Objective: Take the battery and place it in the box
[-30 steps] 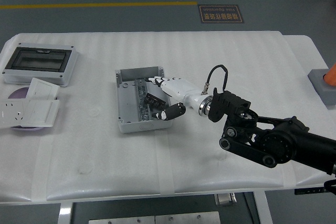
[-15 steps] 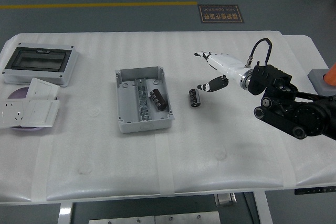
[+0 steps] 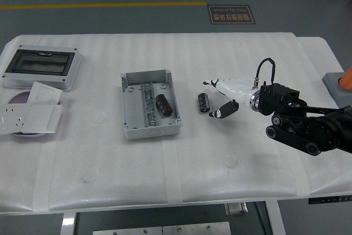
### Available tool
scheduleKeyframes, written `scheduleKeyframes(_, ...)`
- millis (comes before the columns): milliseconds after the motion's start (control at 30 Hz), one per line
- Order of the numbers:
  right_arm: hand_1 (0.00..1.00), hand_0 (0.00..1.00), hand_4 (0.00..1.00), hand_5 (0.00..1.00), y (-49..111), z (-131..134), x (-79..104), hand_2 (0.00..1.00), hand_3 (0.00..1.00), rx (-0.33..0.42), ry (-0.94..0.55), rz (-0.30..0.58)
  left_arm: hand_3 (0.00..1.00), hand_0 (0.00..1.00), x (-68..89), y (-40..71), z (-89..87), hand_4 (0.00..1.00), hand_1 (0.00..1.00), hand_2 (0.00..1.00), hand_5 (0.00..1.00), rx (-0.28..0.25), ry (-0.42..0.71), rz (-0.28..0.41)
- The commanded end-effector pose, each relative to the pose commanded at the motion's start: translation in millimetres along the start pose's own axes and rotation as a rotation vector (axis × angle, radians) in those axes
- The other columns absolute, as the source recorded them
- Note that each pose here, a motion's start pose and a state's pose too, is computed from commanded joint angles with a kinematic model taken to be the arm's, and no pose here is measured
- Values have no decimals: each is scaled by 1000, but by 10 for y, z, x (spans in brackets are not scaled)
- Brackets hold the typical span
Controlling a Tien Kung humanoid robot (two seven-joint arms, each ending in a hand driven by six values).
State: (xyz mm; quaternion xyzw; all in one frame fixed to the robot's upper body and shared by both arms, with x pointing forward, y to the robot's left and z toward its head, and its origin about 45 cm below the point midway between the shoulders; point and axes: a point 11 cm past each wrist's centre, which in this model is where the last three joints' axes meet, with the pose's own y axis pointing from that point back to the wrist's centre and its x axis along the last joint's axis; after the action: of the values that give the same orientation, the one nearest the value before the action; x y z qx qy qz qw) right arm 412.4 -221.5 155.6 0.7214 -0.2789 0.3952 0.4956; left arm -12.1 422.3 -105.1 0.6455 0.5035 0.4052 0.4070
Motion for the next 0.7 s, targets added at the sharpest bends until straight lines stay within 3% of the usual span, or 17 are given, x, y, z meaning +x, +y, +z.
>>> scheduleKeyframes(433, 807, 891, 837, 343, -64, -21, -43, 952, 998, -12, -22, -1, 533, 672, 1, 5, 22, 411, 664, 489, 379, -7, 3, 3)
scheduleKeyframes(467, 788, 881, 819, 385, -66, -24, -44, 897, 964, -11, -23, 1, 533, 672, 2, 6, 25, 411, 663, 489, 379, -9, 4, 4)
scheduleKeyframes(633, 788, 881, 819, 385, -74, -39, -66, 897, 964, -9, -28, 4, 533, 672, -1, 6, 35, 411, 663, 489, 379, -15, 7, 4)
scheduleKeyframes(667, 744, 868, 625, 318, -75, -42, -74, 783, 767, -8, -28, 3, 533, 672, -1, 7, 36, 411, 664, 489, 379, -15, 7, 4)
scheduleKeyframes(700, 744, 868, 625, 318, -76, -45, -83, 783, 767, -7, -28, 2, 533, 672, 0, 7, 37, 411, 664, 489, 379, -16, 8, 5)
